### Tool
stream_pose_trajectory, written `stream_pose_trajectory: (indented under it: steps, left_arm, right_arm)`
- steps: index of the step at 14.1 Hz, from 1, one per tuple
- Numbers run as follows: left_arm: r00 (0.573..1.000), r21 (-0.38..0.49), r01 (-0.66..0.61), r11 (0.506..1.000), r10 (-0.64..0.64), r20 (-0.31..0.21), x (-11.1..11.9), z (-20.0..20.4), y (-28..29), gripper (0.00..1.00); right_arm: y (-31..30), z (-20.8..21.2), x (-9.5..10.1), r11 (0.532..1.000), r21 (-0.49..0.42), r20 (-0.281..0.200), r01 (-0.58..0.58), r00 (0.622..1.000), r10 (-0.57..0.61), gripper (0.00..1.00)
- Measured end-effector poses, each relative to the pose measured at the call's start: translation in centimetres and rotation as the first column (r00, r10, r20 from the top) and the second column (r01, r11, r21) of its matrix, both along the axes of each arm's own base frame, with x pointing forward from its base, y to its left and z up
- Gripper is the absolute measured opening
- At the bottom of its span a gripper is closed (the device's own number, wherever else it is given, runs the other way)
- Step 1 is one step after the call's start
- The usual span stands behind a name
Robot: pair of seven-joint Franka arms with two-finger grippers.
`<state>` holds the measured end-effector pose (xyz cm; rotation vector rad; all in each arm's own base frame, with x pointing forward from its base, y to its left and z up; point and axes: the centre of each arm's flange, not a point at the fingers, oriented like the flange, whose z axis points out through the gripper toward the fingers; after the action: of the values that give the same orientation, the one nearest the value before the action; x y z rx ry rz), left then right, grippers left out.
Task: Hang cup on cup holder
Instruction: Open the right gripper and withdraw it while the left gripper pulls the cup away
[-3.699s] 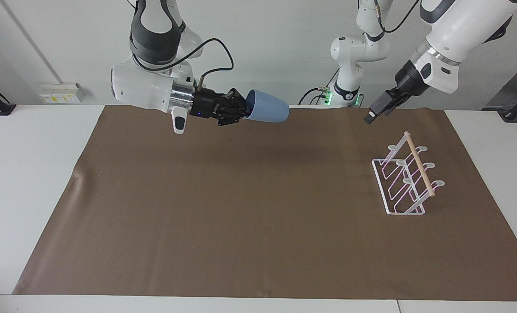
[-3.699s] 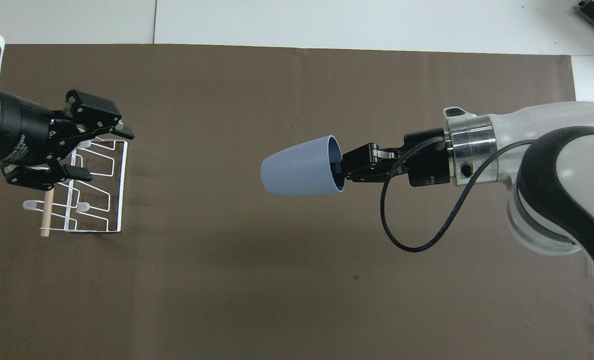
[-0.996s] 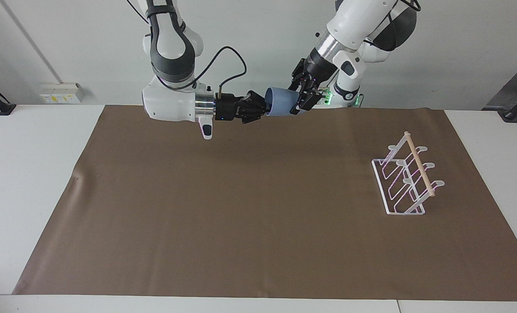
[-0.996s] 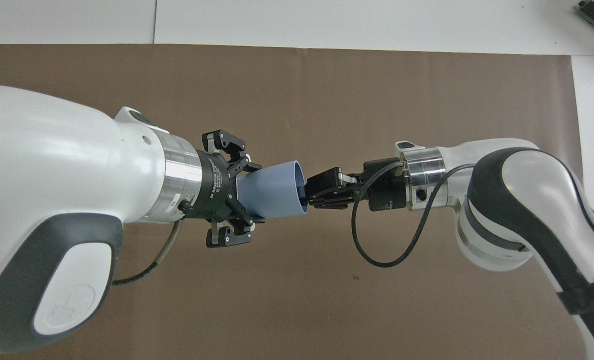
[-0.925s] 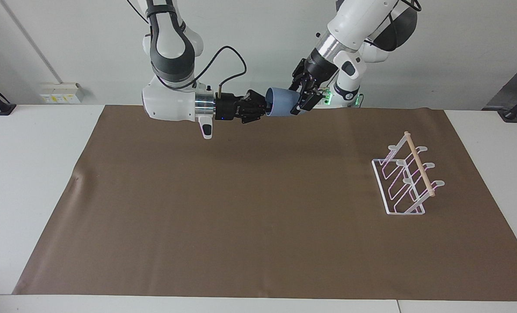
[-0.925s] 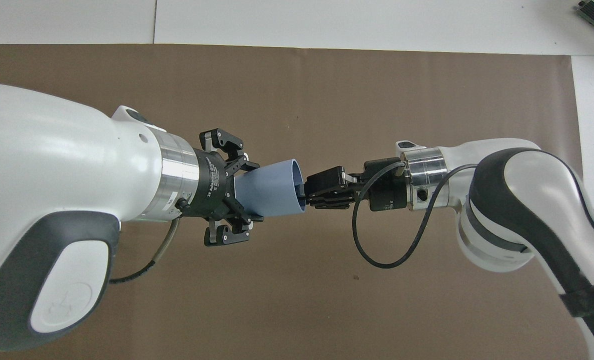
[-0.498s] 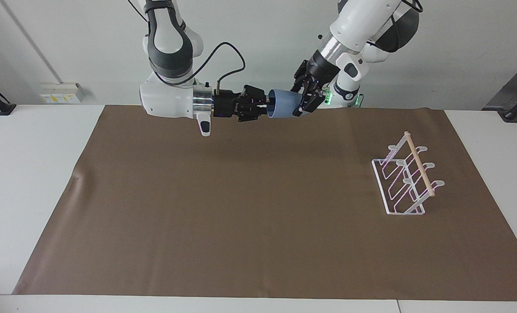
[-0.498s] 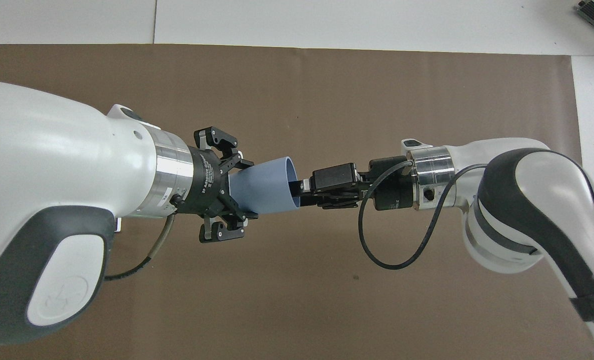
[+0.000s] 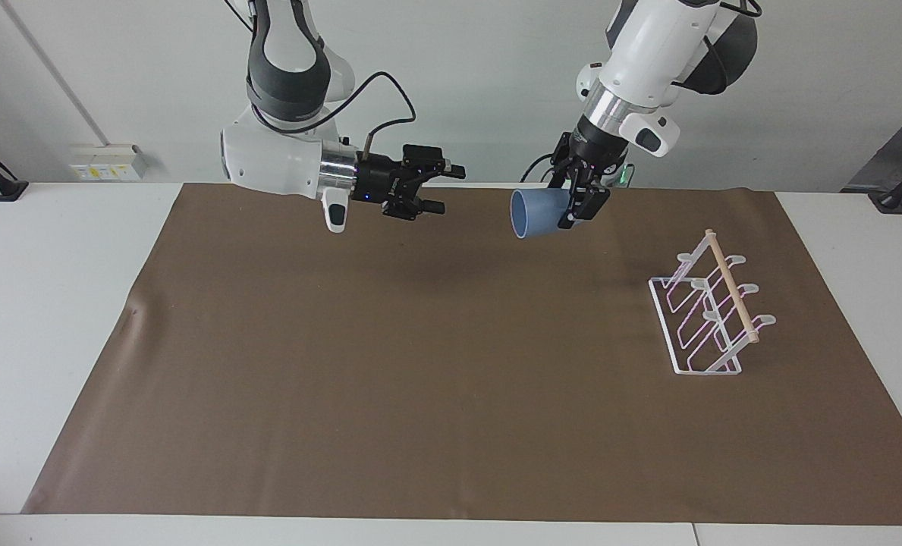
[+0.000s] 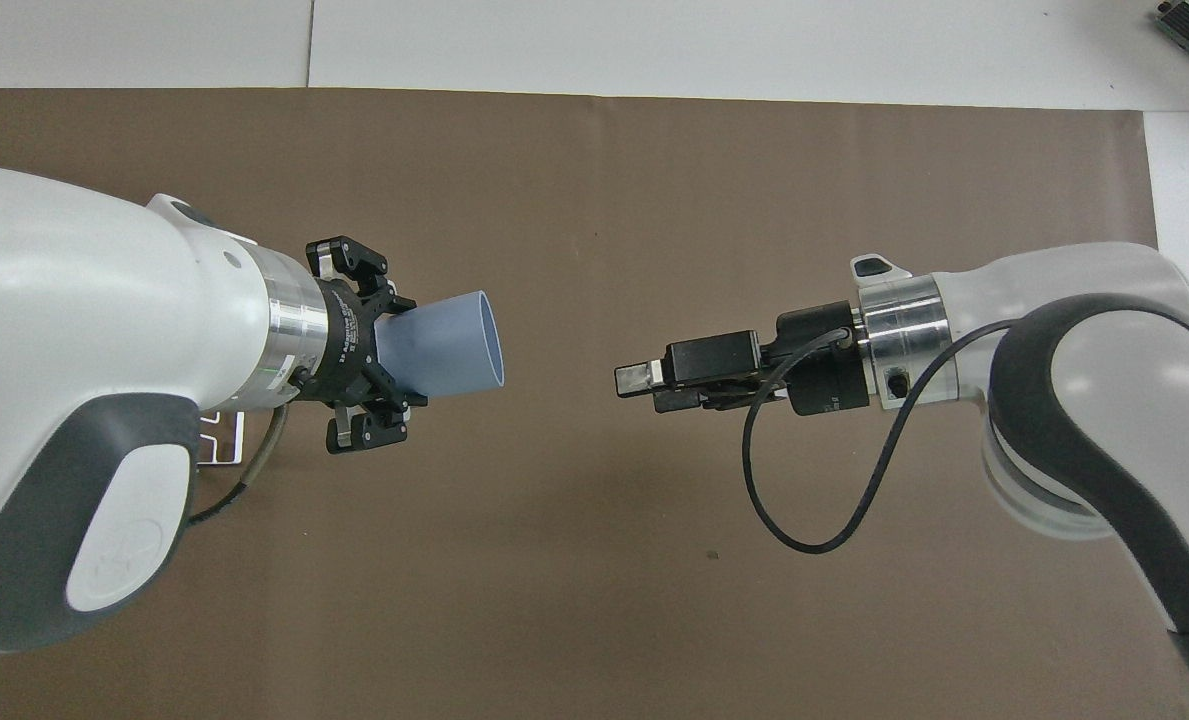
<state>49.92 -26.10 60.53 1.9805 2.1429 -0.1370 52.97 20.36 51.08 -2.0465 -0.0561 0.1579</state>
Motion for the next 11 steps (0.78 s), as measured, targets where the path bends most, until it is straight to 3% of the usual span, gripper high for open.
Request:
stream_pose_trajectory:
  steps: [2, 4, 8, 11]
  left_arm:
    - [0.999, 0.067, -0.012, 0.998, 0.009, 0.042, 0.3, -0.9, 1.2, 0.77]
    - [0.997, 0.163, -0.019, 0.986, 0.005, 0.083, 0.8, -1.7, 2.4, 0.77]
    - [0.983, 0.390, -0.002, 0.921, -0.070, 0.171, 1.4, -3.7, 4.0, 0.77]
    - [0.966, 0.570, 0.019, 0.821, -0.163, 0.203, 2.0, -5.5, 5.1, 0.77]
  right_arm:
    - [-1.3, 0.6, 0.3, 0.983, -0.183, 0.026, -0.024, 0.999, 0.029, 1.00]
    - [-2.5, 0.9, 0.6, 0.933, -0.359, 0.053, -0.037, 0.997, 0.060, 1.00]
    - [-4.7, 0.5, 1.1, 0.786, -0.617, 0.101, -0.046, 0.985, 0.137, 1.00]
    - [-6.3, 0.3, 1.6, 0.637, -0.771, 0.124, 0.002, 0.981, 0.147, 1.00]
